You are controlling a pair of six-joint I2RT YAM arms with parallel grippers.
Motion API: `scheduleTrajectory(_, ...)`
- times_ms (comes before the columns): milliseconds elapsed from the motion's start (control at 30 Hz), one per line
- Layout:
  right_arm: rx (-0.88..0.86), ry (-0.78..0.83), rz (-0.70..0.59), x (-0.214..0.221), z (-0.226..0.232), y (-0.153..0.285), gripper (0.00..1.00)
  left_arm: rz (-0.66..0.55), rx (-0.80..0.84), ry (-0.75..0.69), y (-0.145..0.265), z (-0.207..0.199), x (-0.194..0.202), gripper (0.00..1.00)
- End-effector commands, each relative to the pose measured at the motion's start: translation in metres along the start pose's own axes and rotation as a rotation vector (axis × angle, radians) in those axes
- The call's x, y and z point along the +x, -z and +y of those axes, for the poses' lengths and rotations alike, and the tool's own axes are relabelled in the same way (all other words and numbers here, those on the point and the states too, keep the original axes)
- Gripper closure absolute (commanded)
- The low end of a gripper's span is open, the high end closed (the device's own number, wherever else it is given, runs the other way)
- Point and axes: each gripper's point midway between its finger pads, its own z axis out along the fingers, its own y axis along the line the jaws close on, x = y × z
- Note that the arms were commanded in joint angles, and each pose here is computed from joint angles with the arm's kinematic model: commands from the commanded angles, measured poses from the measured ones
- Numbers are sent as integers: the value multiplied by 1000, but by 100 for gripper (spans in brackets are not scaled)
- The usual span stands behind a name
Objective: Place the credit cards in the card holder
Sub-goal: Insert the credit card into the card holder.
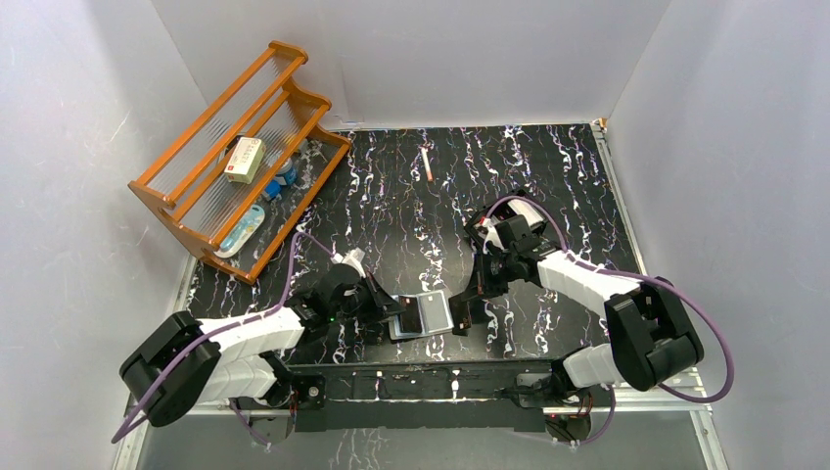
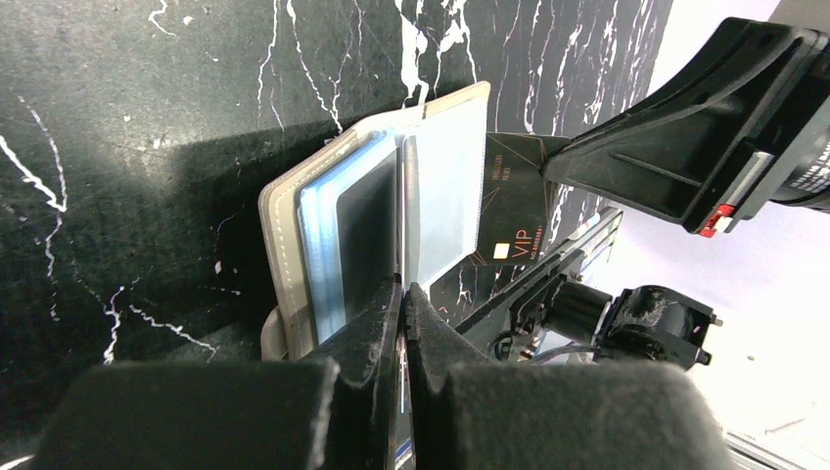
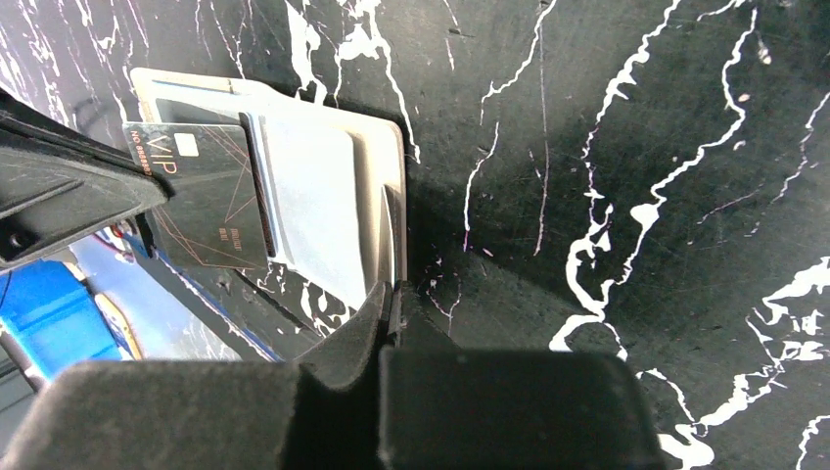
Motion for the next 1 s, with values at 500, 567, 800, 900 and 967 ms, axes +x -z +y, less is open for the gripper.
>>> scheduleTrajectory(500,17,24,-23,3,-11,-6,100,-30,48,35,-13,5,-1,100)
scheduleTrajectory(567,16,23,-22,3,-11,-6,100,-35,45,32,-14,7,-2,100)
scheduleTrajectory(800,20,26,-23,4,-12,-6,100,-38,55,23,-19,7,-2,100)
scheduleTrajectory(900,23,26,-21,5,-14,-7,100,-40,70,20,-19,3,-3,100)
scheduleTrajectory(967,27,24,-18,6,-15,-7,100,-44,82,17,-18,0,-4,100)
